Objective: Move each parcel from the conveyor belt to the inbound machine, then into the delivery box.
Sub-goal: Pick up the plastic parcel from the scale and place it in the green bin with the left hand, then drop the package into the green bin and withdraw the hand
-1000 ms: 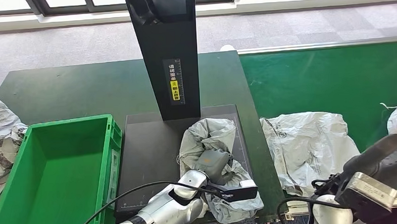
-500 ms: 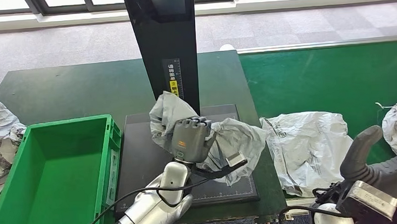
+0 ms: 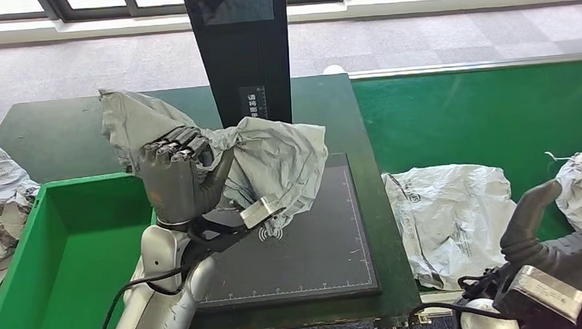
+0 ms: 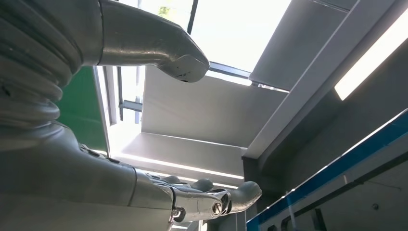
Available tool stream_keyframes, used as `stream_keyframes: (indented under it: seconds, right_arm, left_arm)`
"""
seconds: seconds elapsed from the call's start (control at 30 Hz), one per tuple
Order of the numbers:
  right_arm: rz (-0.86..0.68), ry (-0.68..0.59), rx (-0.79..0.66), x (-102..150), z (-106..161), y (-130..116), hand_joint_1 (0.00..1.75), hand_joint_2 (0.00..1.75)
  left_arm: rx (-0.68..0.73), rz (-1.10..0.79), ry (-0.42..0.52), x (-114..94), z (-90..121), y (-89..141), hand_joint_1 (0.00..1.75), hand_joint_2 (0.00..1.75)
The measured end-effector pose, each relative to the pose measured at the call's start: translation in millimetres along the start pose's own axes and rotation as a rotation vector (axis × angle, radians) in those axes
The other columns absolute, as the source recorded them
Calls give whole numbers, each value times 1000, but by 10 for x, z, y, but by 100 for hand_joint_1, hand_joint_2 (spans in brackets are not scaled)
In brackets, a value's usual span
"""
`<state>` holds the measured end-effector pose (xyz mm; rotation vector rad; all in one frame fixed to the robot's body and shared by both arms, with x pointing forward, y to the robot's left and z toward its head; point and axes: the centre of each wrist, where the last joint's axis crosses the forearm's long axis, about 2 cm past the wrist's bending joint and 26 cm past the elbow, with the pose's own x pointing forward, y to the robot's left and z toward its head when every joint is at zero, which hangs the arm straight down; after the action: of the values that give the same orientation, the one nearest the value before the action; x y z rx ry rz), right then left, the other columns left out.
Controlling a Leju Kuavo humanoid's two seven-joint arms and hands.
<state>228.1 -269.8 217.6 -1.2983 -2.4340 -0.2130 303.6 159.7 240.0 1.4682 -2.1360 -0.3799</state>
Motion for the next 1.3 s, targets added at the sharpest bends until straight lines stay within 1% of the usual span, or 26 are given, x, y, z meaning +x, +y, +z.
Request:
stream_keyframes:
  seconds: [0.1,0.2,0.3,0.33,0.43,0.47,0.6,0.7,0.8,0.97,1.1,1.3]
  right_arm:
    - [9,6,-2,-21,7,-22,0,175]
    - [15,9,-5,-35,8,-39,0,175]
    - [24,11,-6,-46,12,-65,0,175]
    - [26,11,-6,-47,14,-71,0,175]
    - [27,13,-5,-47,21,-80,0,175]
    - [28,13,-4,-47,22,-81,0,175]
    - [28,14,-4,-46,26,-86,0,175]
    - [28,15,-4,-46,29,-88,0,175]
    - [27,16,-4,-46,29,-88,0,175]
    - [27,16,-4,-46,29,-87,0,175]
    - [28,14,-3,-46,28,-86,0,175]
    - [29,15,4,-52,37,-75,0,175]
  left_arm:
    - [36,-33,71,-161,-55,65,175,175]
    - [58,-81,152,-418,-68,115,175,175]
    - [65,-131,228,-657,-31,156,175,175]
    - [66,-143,246,-708,-18,167,140,175]
    - [65,-171,286,-838,28,189,9,175]
    - [63,-181,297,-898,49,198,0,175]
    - [66,-227,364,-1224,191,281,0,175]
    - [74,-261,434,-1408,294,357,0,175]
    - [81,-286,482,-1508,364,412,0,175]
    - [95,-303,525,-1588,414,474,0,175]
    - [114,-303,545,-1633,435,526,0,0]
    - [140,-297,545,-1662,439,584,0,0]
